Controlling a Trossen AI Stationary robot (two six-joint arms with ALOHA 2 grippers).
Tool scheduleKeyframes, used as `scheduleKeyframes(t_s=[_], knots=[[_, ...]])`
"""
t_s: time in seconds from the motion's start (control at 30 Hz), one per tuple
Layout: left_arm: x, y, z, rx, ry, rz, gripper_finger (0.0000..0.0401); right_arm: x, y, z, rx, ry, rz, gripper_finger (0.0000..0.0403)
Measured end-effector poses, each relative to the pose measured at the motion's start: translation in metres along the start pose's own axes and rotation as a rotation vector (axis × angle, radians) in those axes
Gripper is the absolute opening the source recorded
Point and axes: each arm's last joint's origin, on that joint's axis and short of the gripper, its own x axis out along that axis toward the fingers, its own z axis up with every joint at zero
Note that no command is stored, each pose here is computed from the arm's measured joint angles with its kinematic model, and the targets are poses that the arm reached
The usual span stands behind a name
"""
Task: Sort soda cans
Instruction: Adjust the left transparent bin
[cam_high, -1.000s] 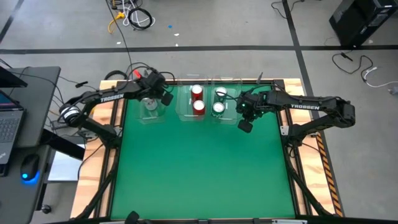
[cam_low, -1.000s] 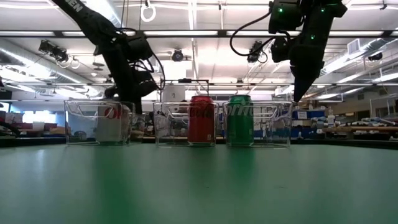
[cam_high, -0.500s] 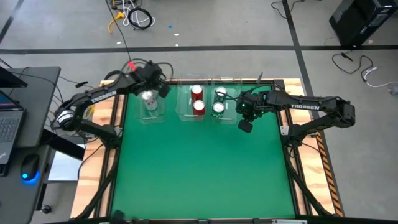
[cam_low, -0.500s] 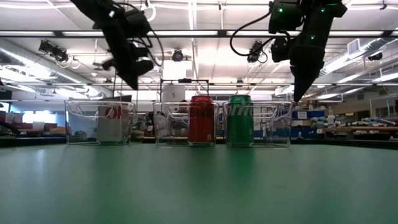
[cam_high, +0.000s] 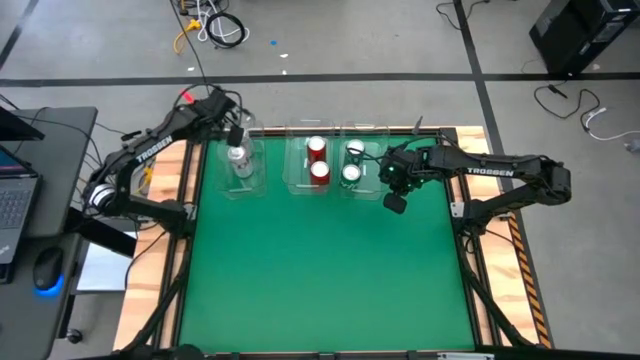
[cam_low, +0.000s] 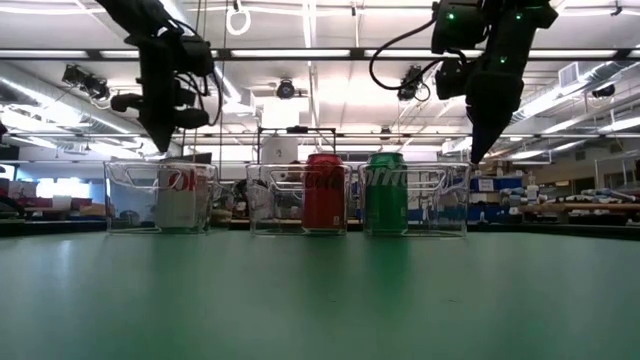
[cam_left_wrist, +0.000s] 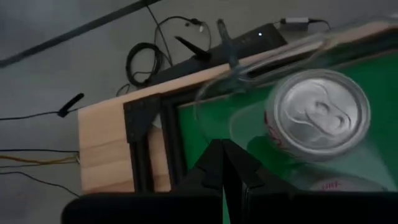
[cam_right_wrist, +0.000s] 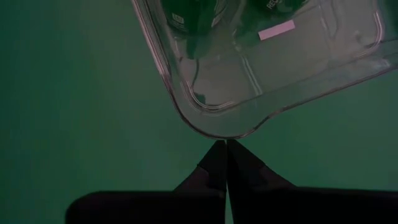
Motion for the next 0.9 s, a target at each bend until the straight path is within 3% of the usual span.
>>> scheduleKeyframes(t_s=[0.63,0.9], knots=[[0.029,-0.009,-0.014,-0.038,0.091,0.024,0.0000,0.000,0.000,0.000,-0.007,0.000,0.000,0.0000],[0.033,-0.025,-0.034,0.125,0.126,0.006,0.0000,0.000,0.000,0.000,-0.015,-0.002,0.000,0.0000]])
